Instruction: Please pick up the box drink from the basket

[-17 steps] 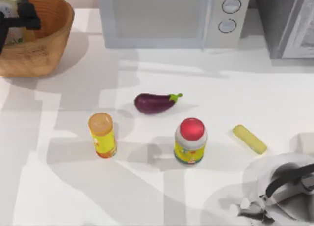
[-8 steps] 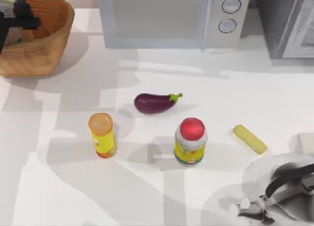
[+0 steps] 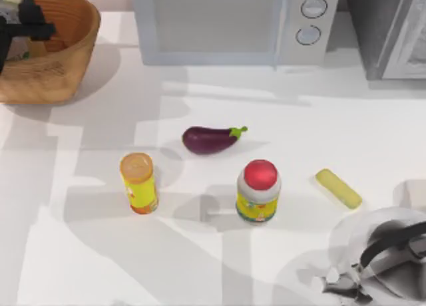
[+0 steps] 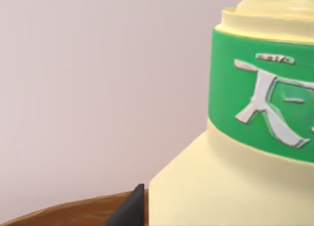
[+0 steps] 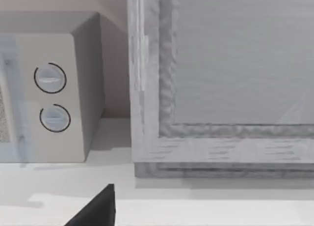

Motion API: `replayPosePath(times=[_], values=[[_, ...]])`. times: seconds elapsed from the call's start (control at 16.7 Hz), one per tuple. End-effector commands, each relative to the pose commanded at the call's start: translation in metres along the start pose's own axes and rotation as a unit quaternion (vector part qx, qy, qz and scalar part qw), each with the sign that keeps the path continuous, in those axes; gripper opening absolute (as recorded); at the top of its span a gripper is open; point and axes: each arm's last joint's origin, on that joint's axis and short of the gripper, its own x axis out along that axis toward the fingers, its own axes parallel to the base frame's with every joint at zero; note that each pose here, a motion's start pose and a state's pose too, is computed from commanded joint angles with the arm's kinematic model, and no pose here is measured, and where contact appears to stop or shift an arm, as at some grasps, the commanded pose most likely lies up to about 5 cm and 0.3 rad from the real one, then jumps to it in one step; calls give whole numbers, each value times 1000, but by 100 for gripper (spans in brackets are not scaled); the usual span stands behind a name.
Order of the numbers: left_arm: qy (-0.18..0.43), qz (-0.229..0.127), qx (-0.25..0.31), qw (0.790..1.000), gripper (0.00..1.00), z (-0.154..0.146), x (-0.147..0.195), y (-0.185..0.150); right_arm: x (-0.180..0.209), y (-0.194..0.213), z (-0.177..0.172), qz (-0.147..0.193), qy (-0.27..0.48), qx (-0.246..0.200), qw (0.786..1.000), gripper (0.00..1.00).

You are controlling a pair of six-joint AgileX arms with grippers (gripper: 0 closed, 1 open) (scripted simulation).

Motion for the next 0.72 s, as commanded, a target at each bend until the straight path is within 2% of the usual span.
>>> replayPosePath(times=[0.36,0.72], values=[[-4,2,0,1000,0,19,2,2,0,0,0,0,0,0,1000,100],[-14,1,3,1000,0,88,8,2,0,0,0,0,0,0,1000,100]])
